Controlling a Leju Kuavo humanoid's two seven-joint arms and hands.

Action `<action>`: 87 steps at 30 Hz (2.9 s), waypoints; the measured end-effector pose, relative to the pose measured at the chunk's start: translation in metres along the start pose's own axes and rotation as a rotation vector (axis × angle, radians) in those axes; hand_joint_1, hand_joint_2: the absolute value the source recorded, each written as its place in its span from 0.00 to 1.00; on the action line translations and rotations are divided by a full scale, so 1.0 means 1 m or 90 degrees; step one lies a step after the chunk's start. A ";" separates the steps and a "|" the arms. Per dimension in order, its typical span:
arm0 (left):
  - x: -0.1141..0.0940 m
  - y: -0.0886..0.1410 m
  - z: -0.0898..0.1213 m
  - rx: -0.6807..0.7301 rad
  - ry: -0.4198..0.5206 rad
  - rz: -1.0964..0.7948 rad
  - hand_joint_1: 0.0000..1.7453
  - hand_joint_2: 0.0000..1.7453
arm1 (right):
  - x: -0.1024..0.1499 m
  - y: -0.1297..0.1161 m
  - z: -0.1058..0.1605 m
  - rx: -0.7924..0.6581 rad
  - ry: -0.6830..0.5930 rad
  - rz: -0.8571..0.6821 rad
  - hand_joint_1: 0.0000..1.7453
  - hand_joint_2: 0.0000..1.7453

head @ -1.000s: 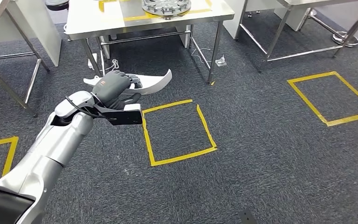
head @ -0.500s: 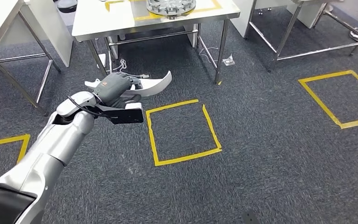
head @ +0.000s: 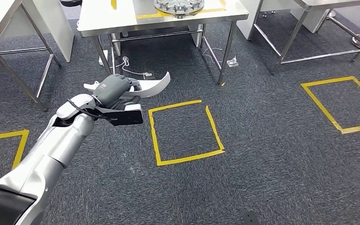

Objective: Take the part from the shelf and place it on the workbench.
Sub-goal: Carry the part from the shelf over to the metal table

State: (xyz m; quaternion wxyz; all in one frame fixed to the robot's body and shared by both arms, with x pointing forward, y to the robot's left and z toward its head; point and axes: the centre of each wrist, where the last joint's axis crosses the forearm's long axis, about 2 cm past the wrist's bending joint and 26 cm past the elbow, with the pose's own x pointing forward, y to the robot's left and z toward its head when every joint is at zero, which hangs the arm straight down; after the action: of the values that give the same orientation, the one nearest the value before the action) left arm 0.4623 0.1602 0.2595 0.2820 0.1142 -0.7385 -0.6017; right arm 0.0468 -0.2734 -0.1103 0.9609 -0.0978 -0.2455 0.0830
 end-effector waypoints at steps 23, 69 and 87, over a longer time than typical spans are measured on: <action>0.001 -0.012 0.005 0.003 0.009 0.004 0.98 1.00 | -0.001 -0.001 0.000 0.020 0.000 0.004 0.00 0.00; 0.005 -0.011 0.003 -0.003 0.027 -0.006 0.98 1.00 | -0.002 0.000 0.001 0.003 0.001 0.019 0.00 0.00; 0.002 -0.019 0.007 -0.015 0.039 -0.011 0.98 1.00 | -0.002 0.002 0.001 0.003 0.000 0.022 0.00 0.00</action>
State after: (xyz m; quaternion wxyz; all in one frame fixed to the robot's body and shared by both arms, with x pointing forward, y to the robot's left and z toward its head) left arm 0.4540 0.1602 0.2412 0.3008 0.1359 -0.7215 -0.6087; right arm 0.0442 -0.2714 -0.1105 0.9596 -0.1002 -0.2434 0.1001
